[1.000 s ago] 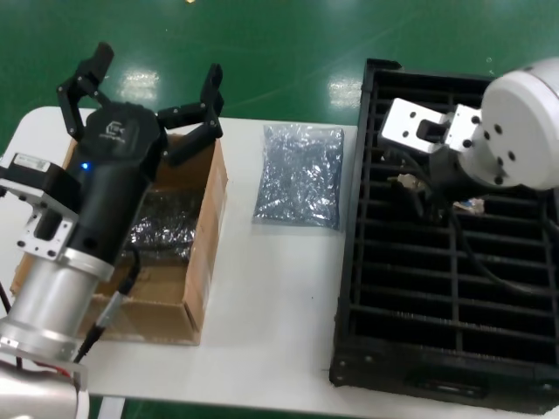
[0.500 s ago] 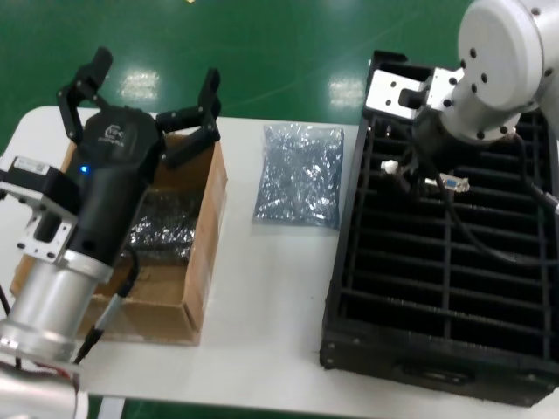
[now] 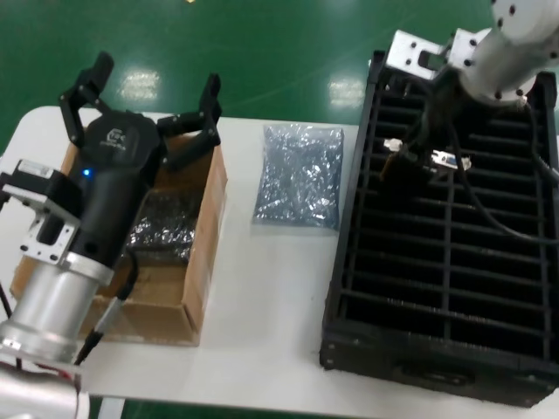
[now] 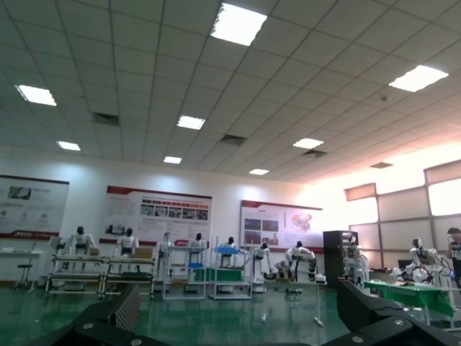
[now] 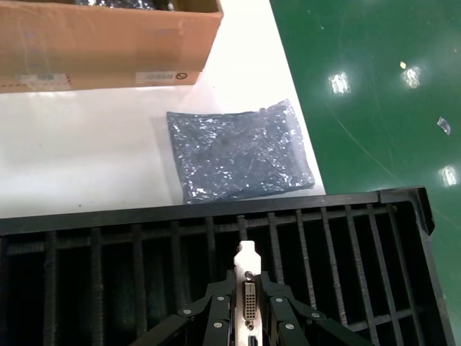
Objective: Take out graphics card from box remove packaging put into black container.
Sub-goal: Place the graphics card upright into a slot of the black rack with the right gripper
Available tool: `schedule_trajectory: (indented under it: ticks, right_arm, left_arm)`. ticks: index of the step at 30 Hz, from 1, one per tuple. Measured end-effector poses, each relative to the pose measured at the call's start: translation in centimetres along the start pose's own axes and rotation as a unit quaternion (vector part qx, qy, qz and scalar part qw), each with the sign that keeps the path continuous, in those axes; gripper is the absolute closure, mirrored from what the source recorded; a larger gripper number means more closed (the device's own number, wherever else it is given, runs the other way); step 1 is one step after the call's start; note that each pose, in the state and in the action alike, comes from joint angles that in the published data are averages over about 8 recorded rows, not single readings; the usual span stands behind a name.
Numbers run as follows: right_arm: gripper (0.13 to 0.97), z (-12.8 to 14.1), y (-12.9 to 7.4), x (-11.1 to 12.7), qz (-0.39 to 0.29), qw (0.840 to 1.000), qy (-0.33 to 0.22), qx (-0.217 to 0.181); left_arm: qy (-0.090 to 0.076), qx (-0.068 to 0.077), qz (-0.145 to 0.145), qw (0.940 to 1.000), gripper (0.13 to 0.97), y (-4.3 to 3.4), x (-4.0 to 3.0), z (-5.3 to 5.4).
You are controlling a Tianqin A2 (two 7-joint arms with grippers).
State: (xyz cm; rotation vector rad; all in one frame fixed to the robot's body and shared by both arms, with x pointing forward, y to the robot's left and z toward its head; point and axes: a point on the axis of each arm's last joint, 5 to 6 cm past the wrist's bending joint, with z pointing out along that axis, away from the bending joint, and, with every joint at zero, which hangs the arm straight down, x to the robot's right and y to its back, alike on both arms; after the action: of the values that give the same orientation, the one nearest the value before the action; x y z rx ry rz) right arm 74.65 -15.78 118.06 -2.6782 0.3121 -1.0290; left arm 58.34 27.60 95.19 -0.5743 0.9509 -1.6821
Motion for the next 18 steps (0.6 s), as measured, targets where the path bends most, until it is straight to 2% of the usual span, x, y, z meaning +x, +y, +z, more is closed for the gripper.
schedule_trajectory:
  ticks: [6, 18]
  right_arm:
    - [0.908, 0.9, 0.3, 1.2, 0.005, 1.000, 0.001, 0.008]
    - [0.908, 2.5, 0.1, 1.1, -0.009, 0.999, 0.036, 0.025]
  left_arm:
    - [0.000, -0.001, 0.000, 1.0000, 0.132, 0.16, 0.05, 0.0]
    - [-0.001, -0.002, 0.002, 1.0000, 0.132, 0.27, -0.02, -0.1]
